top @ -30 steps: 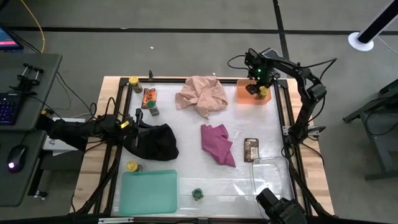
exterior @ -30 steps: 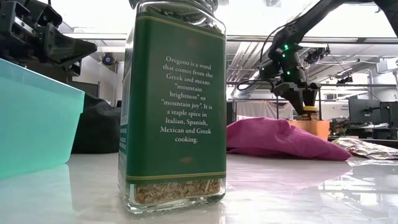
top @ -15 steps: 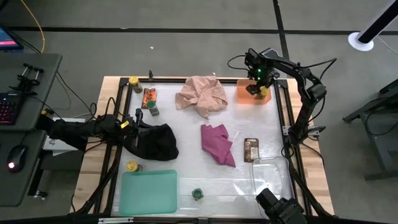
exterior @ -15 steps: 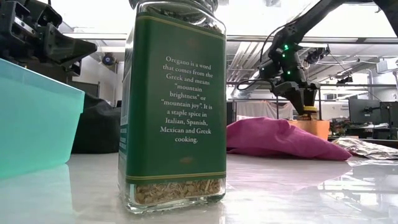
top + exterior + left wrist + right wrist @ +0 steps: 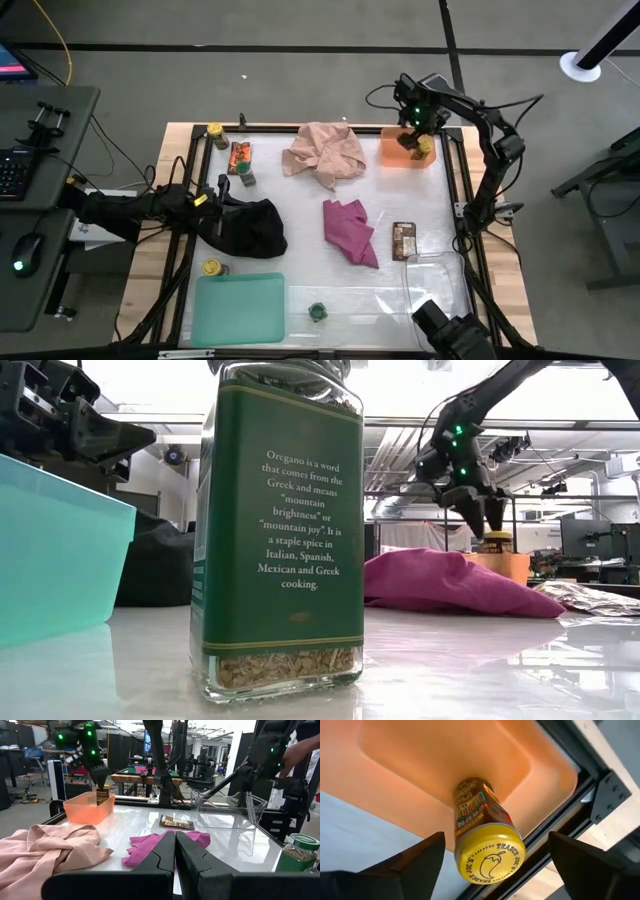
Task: Sort spices by type
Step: Put the bottom right yellow seasoning bottle into the orange bin, then put the top yellow seasoning bottle into the orange bin
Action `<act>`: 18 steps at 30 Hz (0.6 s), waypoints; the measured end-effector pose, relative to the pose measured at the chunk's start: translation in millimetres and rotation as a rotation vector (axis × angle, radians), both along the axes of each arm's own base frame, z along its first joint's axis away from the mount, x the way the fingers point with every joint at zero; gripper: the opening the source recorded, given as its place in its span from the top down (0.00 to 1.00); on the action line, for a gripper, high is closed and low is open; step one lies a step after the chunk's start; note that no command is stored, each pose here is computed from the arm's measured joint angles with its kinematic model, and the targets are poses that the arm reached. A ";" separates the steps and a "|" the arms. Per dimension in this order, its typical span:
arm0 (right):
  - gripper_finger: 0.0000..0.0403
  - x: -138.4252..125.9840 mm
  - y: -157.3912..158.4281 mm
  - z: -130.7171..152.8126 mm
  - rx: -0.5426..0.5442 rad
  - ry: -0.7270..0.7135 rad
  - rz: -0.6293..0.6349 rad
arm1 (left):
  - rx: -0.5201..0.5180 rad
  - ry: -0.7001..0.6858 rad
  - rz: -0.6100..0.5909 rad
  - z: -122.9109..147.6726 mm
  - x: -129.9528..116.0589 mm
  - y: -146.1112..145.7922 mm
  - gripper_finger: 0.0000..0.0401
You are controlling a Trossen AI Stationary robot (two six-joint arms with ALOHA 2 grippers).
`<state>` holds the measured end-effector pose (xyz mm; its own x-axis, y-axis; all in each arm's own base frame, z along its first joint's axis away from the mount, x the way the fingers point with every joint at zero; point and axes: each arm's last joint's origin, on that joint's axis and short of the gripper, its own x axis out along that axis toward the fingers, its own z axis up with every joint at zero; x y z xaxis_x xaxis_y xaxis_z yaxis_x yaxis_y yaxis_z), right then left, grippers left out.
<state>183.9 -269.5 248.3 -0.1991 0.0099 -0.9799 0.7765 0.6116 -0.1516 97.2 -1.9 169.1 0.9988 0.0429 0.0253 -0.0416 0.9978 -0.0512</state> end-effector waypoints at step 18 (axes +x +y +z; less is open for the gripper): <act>0.12 81.0 -18.1 104.4 -0.187 -1.007 0.041 | 0.000 0.000 -0.001 0.0 0.0 0.0 1.00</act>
<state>264.9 -287.7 352.8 0.7201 -0.1483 -0.6778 0.5751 0.6741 0.4635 97.2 -2.0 169.1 0.9988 0.0424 0.0253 -0.0410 0.9978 -0.0512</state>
